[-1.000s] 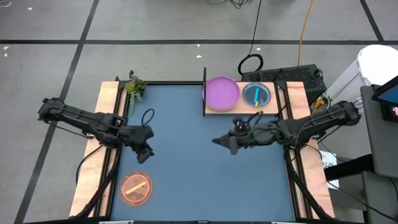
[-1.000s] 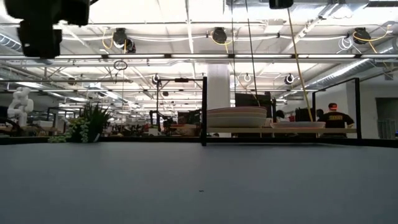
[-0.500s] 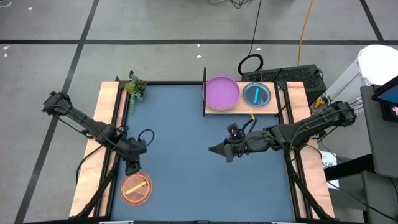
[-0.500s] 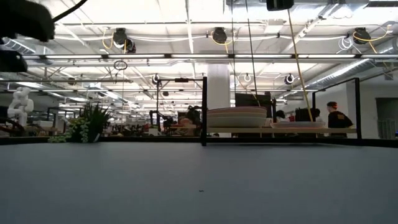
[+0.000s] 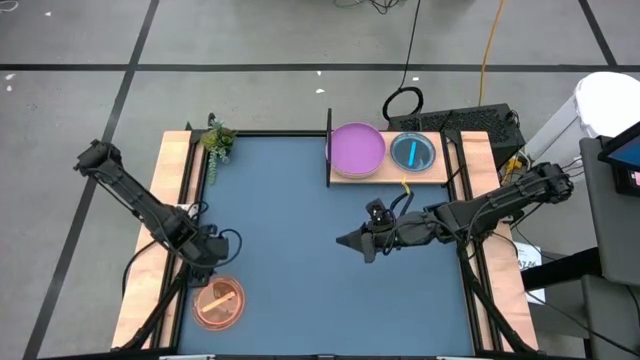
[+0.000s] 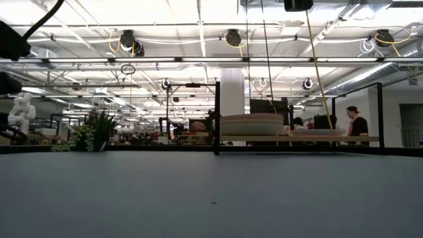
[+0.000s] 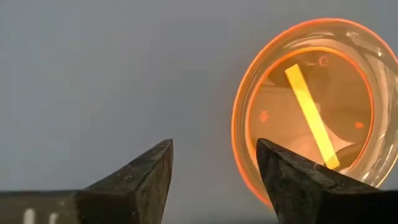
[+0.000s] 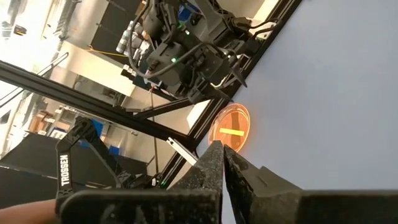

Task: Place and stack plates onto a shelf
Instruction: Stack the light orange plate on top of the blue plate on the shelf

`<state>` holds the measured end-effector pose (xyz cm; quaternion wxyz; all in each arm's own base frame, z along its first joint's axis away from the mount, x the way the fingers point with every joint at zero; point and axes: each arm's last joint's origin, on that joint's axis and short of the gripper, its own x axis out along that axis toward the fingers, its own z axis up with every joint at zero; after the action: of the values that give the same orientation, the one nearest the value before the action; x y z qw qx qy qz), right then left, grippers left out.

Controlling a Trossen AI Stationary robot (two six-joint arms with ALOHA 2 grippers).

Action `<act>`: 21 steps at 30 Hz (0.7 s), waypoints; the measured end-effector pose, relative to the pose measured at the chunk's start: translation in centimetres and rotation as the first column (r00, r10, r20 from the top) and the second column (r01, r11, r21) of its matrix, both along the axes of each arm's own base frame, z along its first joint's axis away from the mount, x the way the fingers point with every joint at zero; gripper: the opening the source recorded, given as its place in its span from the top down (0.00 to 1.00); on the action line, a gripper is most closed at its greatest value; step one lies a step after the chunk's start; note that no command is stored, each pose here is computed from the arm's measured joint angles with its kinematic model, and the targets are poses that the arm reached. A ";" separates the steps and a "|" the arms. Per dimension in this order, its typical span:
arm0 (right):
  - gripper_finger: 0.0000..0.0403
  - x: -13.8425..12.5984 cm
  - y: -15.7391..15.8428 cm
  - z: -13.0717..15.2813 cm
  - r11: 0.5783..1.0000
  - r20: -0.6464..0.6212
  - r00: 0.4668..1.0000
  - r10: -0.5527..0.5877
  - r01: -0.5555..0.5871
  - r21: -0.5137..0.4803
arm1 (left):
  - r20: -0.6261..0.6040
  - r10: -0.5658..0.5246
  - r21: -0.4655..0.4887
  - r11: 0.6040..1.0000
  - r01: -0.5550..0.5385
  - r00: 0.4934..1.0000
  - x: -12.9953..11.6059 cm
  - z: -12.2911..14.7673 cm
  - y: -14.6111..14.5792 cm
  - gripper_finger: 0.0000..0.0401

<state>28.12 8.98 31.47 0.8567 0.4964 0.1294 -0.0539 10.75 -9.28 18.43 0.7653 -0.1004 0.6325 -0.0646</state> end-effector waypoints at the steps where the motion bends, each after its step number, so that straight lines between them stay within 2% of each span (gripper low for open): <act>1: 1.00 0.0 0.0 0.0 1.000 0.000 1.000 0.000 0.000 0.000 | 0.012 -0.007 -0.008 1.000 0.007 1.000 0.0 -0.2 -0.1 0.42; 6: 1.00 -0.1 0.4 0.0 1.000 0.000 1.000 0.013 -0.013 0.000 | 0.036 0.021 -0.061 0.998 -0.019 0.999 -0.2 -1.7 -0.6 0.44; 11: 1.00 -0.3 0.9 0.0 1.000 0.001 1.000 0.028 -0.028 -0.001 | -0.015 0.099 -0.076 0.992 -0.100 0.995 -0.7 -2.8 -0.5 0.44; 18: 1.00 -0.4 1.0 0.0 1.000 0.005 1.000 0.013 -0.013 -0.006 | -0.052 0.079 -0.131 0.988 -0.085 0.996 -1.2 -3.2 -1.1 0.44; 21: 1.00 -0.4 1.0 0.0 1.000 0.006 1.000 0.013 -0.013 -0.006 | -0.065 0.108 -0.149 0.982 -0.116 0.992 -1.4 -3.7 -1.2 0.45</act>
<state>27.76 9.97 31.52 0.8588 0.4933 0.1298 -0.0472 9.31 -10.49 14.76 0.7395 -0.1959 0.6405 -0.0668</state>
